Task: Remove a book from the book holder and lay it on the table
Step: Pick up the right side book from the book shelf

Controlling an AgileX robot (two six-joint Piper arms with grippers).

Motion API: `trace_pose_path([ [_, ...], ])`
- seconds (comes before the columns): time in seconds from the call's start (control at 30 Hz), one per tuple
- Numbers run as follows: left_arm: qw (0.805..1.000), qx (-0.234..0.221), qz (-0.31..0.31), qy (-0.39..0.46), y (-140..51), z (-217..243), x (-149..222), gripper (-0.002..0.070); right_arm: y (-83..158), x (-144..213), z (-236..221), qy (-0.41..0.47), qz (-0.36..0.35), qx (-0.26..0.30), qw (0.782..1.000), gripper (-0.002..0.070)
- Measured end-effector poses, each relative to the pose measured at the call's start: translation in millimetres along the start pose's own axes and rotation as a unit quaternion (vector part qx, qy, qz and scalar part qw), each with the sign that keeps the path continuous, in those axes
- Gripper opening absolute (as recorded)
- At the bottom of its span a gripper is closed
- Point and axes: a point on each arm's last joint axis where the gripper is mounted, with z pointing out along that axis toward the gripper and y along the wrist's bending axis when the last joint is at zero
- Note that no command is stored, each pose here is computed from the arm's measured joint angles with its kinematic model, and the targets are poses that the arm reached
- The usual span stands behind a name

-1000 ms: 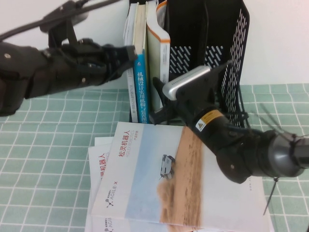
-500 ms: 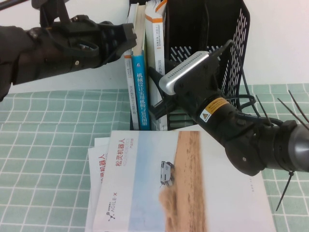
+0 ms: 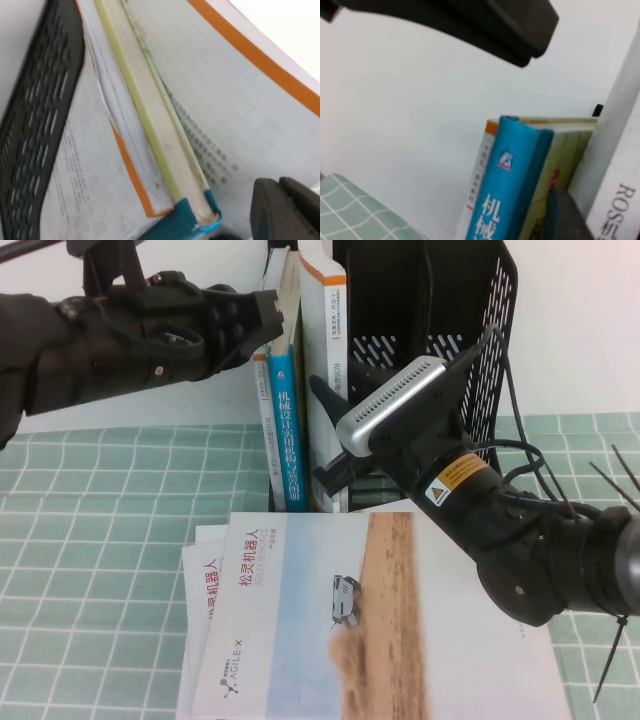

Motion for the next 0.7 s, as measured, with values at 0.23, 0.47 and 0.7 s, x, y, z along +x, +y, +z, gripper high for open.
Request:
trace_pose_path([
  [0.23, 1.0, 0.0, 0.002, -0.005, 0.0, 0.0, -1.0, -0.0003, -6.8, -24.2, -5.6, -0.014, -0.036, 0.006, 0.999, 0.0232],
  [0.47, 1.0, 0.006, 0.008, -0.012, -3.8, -1.4, -6.3, -0.0002, -25.0, -70.2, -16.1, -0.072, -0.067, 0.045, 0.994, 0.0171],
  [0.7, 0.998, 0.029, 0.041, -0.032, -22.2, -15.6, -24.5, -0.0002, -35.5, -98.0, -26.3, -0.103, -0.089, 0.071, 0.988, 0.0169],
])
